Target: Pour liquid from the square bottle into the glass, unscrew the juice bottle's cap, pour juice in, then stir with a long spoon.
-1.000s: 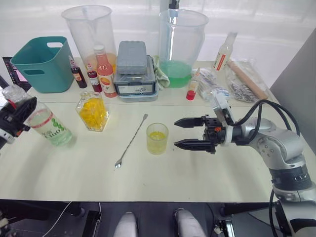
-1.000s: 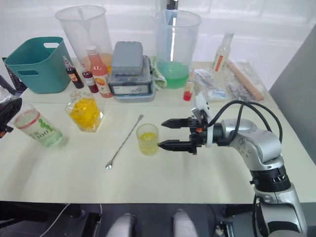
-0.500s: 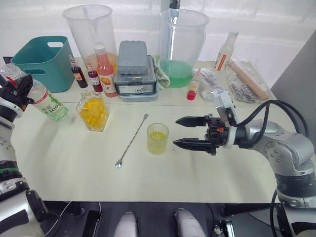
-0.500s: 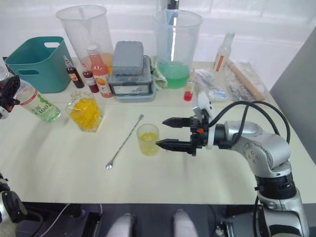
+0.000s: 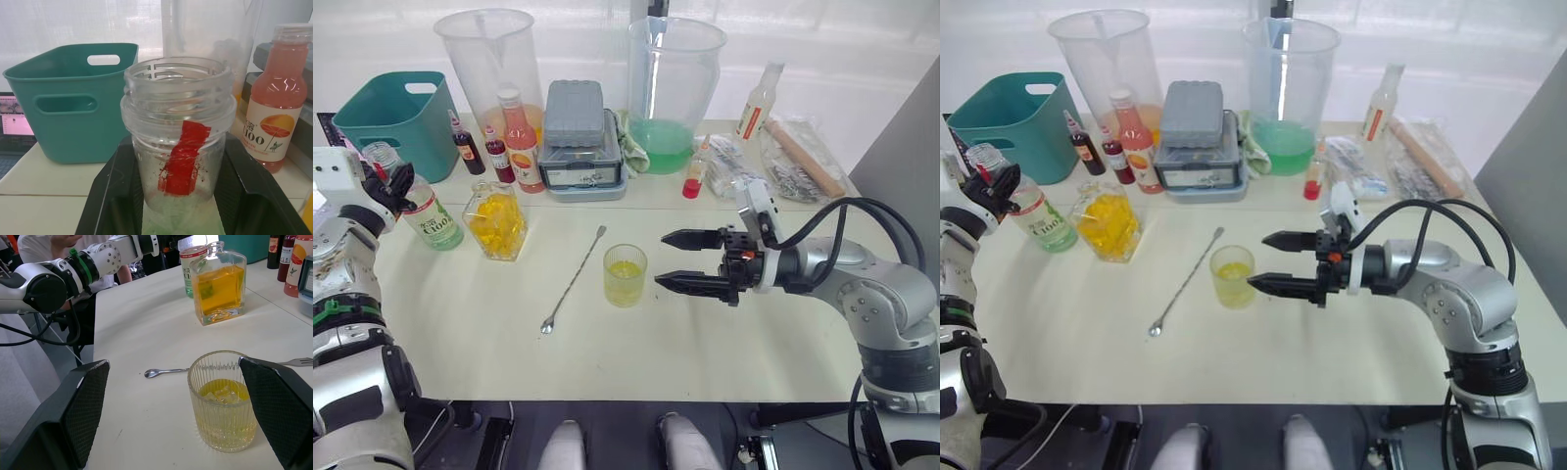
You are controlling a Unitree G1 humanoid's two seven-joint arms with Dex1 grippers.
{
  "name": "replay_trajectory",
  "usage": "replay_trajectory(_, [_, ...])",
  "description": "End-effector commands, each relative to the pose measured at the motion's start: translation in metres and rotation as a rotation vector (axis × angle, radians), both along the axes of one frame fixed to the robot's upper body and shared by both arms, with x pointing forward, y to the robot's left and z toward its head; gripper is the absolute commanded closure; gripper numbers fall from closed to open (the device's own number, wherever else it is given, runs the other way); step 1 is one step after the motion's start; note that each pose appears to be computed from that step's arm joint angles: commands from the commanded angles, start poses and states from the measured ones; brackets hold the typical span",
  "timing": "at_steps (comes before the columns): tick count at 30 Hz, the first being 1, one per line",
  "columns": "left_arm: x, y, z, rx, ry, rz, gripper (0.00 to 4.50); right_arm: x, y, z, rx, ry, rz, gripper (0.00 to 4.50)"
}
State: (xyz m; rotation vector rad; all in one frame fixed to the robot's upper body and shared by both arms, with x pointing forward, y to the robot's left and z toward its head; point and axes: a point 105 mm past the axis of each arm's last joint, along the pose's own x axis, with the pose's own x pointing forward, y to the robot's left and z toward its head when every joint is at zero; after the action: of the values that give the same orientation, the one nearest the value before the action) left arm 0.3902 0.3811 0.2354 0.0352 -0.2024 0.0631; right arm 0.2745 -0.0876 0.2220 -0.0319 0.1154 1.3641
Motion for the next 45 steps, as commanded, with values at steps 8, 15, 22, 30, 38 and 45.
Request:
replay_trajectory(8, [-0.003,0.001,0.024,0.054,-0.051,-0.007,1.20,-0.005,0.002,0.014,0.029,-0.058,0.023,0.00])
replay_trajectory(15, [-0.016,-0.004,0.073,0.072,-0.229,-0.033,0.01,-0.004,0.002,0.015,0.037,-0.059,0.014,0.00])
replay_trajectory(22, [-0.065,-0.043,0.178,0.250,-0.581,-0.125,0.01,-0.003,0.007,0.016,0.045,-0.054,0.055,0.00])
replay_trajectory(30, [-0.092,-0.128,0.205,0.354,-0.570,-0.471,0.01,0.001,0.011,0.017,0.053,-0.067,0.083,0.00])
replay_trajectory(38, [-0.108,-0.184,0.118,0.298,-0.211,-0.831,0.01,0.017,-0.011,0.017,0.012,-0.112,-0.026,0.00])
replay_trajectory(45, [-0.119,-0.183,0.042,0.209,0.046,-0.882,0.01,0.008,-0.049,0.006,-0.069,-0.135,-0.140,0.00])
